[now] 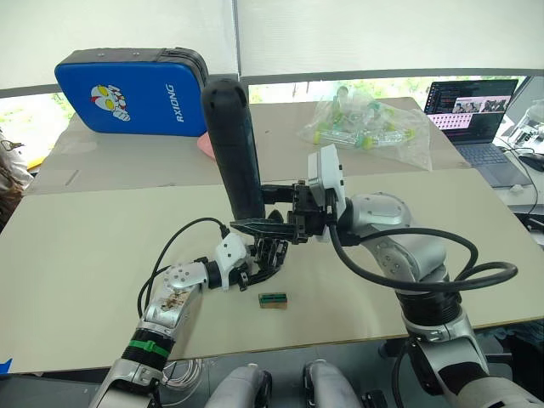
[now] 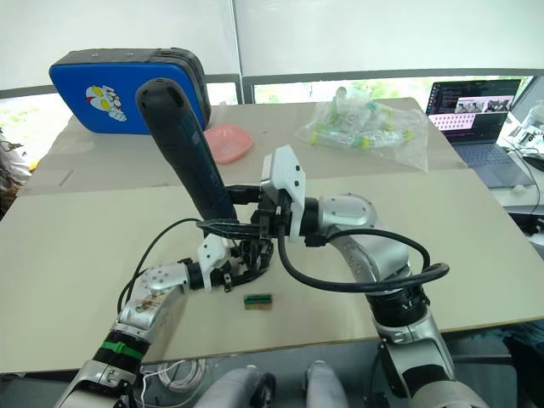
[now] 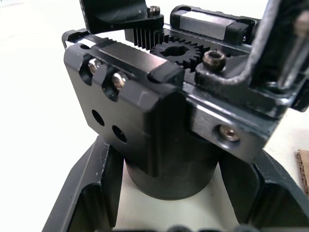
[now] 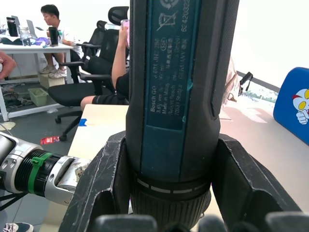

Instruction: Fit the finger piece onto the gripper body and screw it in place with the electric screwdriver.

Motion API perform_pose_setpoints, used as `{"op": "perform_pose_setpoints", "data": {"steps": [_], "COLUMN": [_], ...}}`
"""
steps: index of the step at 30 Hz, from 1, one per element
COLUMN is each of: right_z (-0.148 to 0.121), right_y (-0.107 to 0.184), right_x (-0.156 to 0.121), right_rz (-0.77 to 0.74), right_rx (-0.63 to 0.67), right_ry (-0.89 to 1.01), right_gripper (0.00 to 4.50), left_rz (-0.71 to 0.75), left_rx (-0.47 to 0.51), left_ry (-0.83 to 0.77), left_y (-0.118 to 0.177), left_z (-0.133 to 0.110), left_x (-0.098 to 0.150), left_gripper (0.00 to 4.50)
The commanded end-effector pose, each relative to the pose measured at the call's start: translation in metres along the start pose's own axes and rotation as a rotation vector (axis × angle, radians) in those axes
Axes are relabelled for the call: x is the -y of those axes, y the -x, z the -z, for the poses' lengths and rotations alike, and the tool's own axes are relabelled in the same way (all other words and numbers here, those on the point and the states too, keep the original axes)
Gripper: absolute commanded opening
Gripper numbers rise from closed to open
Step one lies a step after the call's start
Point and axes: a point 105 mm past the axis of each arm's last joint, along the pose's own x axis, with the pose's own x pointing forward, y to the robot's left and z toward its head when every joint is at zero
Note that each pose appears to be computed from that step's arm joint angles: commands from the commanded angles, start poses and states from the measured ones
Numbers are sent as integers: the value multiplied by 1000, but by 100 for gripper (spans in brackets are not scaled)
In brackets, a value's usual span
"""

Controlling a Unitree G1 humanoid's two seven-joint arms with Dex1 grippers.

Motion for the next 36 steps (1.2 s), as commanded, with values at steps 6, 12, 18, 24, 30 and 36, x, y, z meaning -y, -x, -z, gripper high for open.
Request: {"op": "perform_pose_setpoints", "data": {"steps": [6,12,18,24,30,36], "right_z": [-14,-15,-18,-22,-24,-24], "right_y": [-1,0,-1,0,0,0], "right_x": [-3,-2,-2,-1,-1,0], "right_rz": [-6,-5,-8,-9,-16,-12], "right_rx": [42,42,46,48,51,50], "right_ry": [58,62,76,84,93,95], "right_gripper": [194,194,194,194,194,194], "left_rz": [27,25,25,27,27,28], "left_rx": [-96,-96,-95,-95,-94,-93], "left_ry": [69,72,72,73,73,73], "left_y": [5,5,5,5,5,4], "left_z": [29,29,29,29,29,29], "left_x": [12,12,11,12,12,12], "left_gripper": [231,231,231,231,231,231]}}
